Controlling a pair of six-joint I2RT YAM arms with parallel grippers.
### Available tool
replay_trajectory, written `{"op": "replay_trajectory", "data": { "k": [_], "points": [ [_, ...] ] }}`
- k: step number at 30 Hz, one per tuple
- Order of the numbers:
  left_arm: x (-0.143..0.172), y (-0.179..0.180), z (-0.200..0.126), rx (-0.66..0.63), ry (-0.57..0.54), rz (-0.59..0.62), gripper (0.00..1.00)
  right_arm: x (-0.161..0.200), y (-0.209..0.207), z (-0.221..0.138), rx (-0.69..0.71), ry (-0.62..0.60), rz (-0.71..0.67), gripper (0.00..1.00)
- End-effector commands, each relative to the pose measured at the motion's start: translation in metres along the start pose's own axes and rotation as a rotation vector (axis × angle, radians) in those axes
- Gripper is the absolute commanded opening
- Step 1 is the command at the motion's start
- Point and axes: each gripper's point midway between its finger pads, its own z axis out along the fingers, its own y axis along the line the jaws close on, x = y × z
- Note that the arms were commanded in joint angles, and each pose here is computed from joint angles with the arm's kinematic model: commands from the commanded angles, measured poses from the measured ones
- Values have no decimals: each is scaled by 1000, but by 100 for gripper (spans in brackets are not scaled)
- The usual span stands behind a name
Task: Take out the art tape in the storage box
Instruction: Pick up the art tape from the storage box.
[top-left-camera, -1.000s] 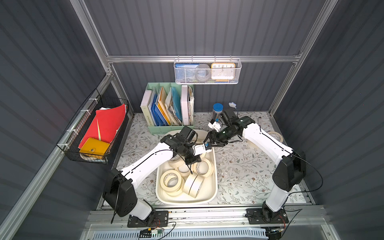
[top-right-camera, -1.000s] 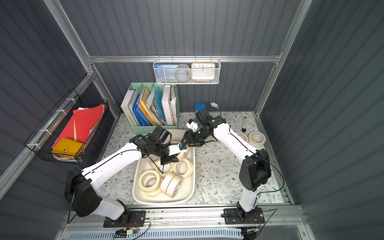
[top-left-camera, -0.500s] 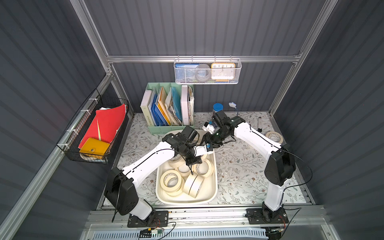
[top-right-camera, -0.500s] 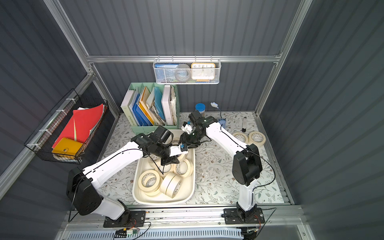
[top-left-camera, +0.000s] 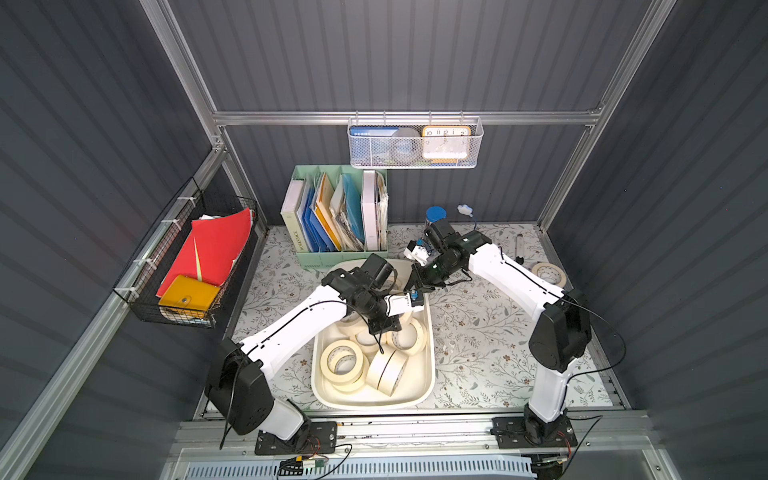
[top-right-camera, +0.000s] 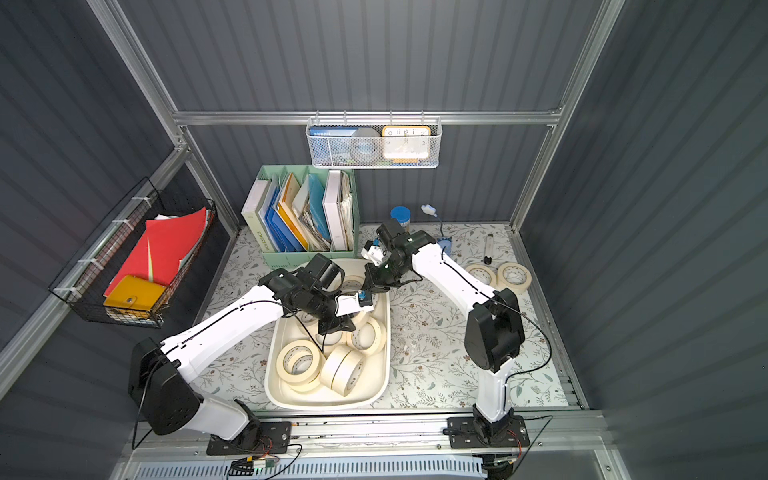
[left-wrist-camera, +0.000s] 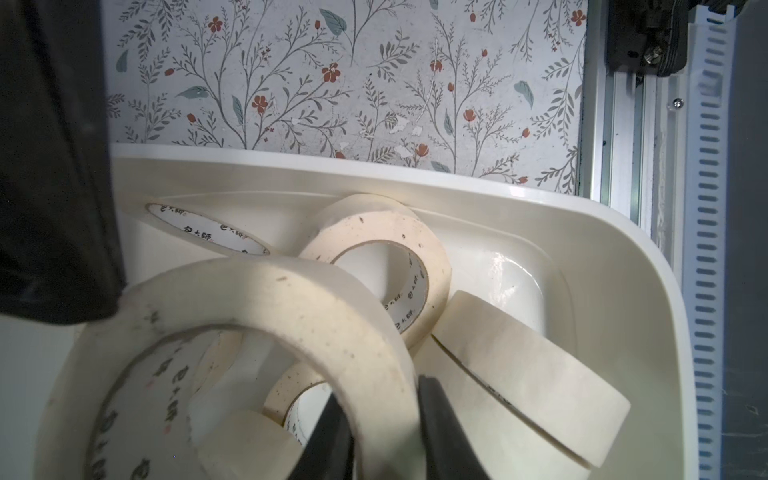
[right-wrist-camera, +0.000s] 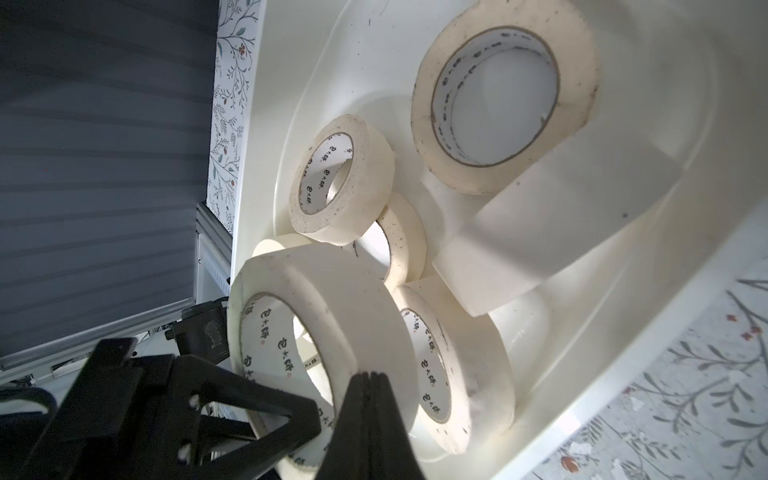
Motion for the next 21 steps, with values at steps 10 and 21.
{"op": "replay_trajectory", "data": {
  "k": [10,21],
  "points": [
    [-52,18,-28,-100,-179,122,1,22,8,16,61,88,-43,49],
    [-77,17,-54,-147,-307,172,3,27,11,22,11,99,-37,4]
  ]
}}
